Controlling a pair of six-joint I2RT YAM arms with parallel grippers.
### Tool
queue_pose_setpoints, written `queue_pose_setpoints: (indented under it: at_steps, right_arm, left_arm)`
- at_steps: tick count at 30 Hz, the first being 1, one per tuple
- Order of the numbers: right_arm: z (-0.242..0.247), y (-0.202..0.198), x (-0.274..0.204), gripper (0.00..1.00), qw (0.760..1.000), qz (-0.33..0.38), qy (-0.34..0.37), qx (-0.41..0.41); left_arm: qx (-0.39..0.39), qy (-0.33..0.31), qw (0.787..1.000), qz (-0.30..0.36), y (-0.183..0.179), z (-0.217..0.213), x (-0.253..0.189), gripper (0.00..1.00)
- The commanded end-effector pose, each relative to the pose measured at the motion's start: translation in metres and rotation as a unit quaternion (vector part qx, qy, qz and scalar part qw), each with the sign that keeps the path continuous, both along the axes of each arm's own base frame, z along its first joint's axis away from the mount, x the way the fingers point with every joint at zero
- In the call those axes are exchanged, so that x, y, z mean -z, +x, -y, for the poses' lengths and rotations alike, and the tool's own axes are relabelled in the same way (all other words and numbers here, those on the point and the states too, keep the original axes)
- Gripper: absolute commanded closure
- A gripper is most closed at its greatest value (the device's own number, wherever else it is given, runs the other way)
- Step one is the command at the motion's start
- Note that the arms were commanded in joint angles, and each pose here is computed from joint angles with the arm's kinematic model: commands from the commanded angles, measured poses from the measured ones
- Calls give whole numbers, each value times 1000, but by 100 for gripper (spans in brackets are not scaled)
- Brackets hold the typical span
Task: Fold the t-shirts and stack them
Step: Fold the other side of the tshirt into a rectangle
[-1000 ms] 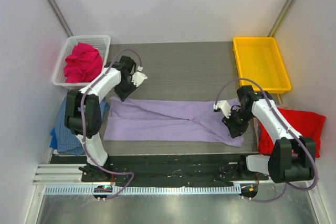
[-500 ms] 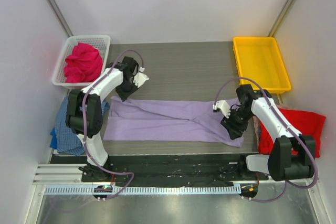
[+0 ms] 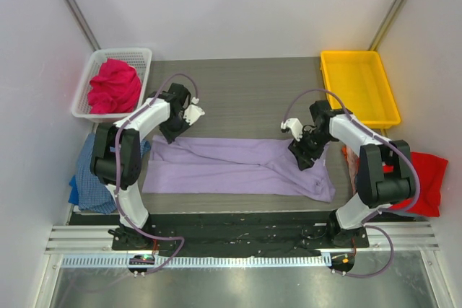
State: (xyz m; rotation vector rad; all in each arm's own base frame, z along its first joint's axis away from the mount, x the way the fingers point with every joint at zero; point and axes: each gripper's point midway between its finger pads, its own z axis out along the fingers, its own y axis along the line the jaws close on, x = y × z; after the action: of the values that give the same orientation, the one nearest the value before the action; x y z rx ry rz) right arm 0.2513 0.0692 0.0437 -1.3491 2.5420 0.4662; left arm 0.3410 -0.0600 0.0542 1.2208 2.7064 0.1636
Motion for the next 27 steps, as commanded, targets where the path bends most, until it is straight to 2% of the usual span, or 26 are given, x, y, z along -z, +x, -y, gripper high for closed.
queue_pose_setpoints:
  at_steps: [1, 8, 11, 19, 25, 27]
  right_arm:
    - [-20, 20, -2, 39, 1000, 20, 24, 0]
    - [-28, 12, 8, 41, 1000, 11, 16, -10]
    - [-29, 9, 10, 46, 1000, 8, 15, -13]
    - [-29, -3, 18, 62, 1000, 3, -4, -23]
    - [-28, -6, 19, 83, 1000, 5, -15, -26]
    - [-29, -6, 17, 87, 999, 6, -17, -26]
  left_arm:
    - [7, -7, 999, 30, 12, 4, -11, 93]
    - [8, -5, 999, 31, 17, 5, -11, 93]
    - [8, -4, 999, 32, 18, 4, -12, 93]
    - [12, 4, 999, 34, 18, 2, -12, 94]
    - [9, 5, 999, 32, 18, 1, -10, 94]
    - [9, 5, 999, 31, 17, 2, -10, 94]
